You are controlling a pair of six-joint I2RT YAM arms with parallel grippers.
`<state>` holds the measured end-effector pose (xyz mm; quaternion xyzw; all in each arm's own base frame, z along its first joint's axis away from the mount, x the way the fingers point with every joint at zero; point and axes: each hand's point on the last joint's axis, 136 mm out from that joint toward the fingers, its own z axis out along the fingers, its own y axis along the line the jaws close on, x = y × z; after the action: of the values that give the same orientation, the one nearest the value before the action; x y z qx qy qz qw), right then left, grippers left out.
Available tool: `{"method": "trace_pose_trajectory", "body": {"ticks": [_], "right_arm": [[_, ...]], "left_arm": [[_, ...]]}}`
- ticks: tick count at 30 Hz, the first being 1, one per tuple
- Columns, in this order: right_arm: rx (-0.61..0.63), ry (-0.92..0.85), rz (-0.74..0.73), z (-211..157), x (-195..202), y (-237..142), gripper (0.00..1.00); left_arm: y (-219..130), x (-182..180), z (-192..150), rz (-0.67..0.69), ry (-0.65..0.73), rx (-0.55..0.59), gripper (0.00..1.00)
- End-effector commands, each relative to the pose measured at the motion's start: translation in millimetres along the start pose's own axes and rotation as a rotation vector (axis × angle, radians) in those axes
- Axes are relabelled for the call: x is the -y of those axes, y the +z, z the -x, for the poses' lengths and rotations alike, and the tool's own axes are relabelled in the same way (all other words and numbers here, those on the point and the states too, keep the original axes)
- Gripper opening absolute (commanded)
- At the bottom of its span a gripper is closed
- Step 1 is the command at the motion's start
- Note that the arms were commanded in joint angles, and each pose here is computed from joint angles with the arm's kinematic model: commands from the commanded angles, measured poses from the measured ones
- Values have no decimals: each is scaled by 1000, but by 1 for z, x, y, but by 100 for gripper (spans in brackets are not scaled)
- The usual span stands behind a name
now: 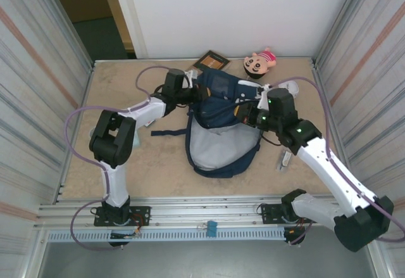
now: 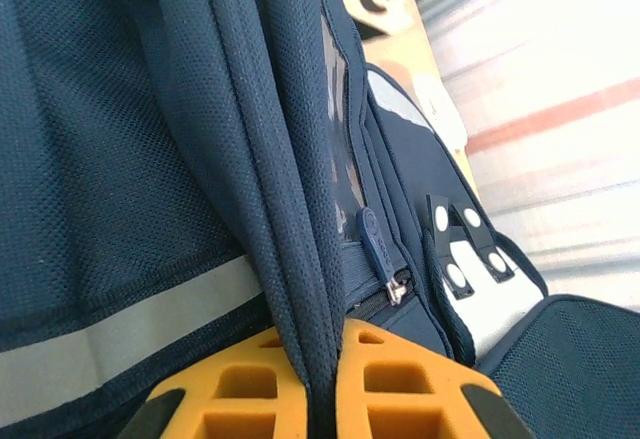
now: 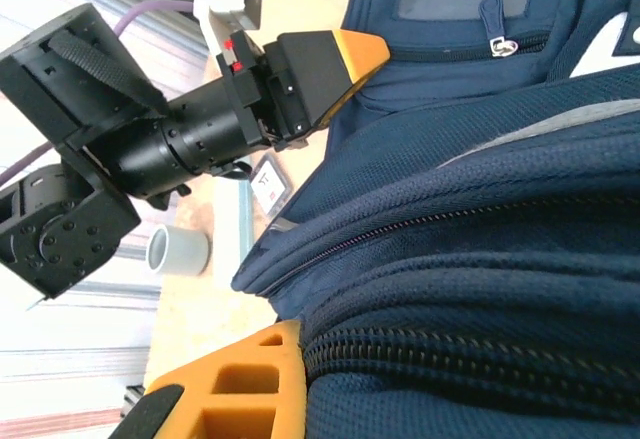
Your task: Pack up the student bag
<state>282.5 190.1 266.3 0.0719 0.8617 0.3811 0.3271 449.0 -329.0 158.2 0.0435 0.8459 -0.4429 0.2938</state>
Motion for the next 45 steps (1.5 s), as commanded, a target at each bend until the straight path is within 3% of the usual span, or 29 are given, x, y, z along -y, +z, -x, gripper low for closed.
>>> {"method": "trace_pose_trajectory", "body": {"ticks": [1,8,10,12,13,15,21,27,29,38,41,45], "right_arm": [[-51,54,-41,-14,18,-15,0],[-107,163,-93,-33,50,-29,8],[-114,176,-110,-36,53,-35,19],[-121,190,-146,-37,56,-46,44],[-126,192,-164,-37,56,-51,51],[-140,191,-209,-37,55,-66,59],[-243,215,-288,-52,47,-100,63],[-238,168,-273,-42,28,-116,63],[-214,140,-242,-30,20,-106,62],[-85,-77,-161,47,-4,7,61],[-8,-162,-130,74,-5,48,60],[73,-141,-145,112,11,96,59]], "left_arm": [[-1,62,13,-154,95,26,0],[27,45,-11,-93,42,-39,4],[27,41,-14,-72,40,-54,21],[22,39,-14,-40,60,-64,43],[17,39,-11,-22,72,-60,51],[3,33,2,39,106,-31,61],[-51,0,53,266,206,80,73],[-69,-38,89,350,252,127,76],[-66,-49,99,345,243,140,76],[-30,-105,133,398,181,152,76],[-9,-118,139,343,127,181,76],[12,-120,150,251,100,245,74]]}}
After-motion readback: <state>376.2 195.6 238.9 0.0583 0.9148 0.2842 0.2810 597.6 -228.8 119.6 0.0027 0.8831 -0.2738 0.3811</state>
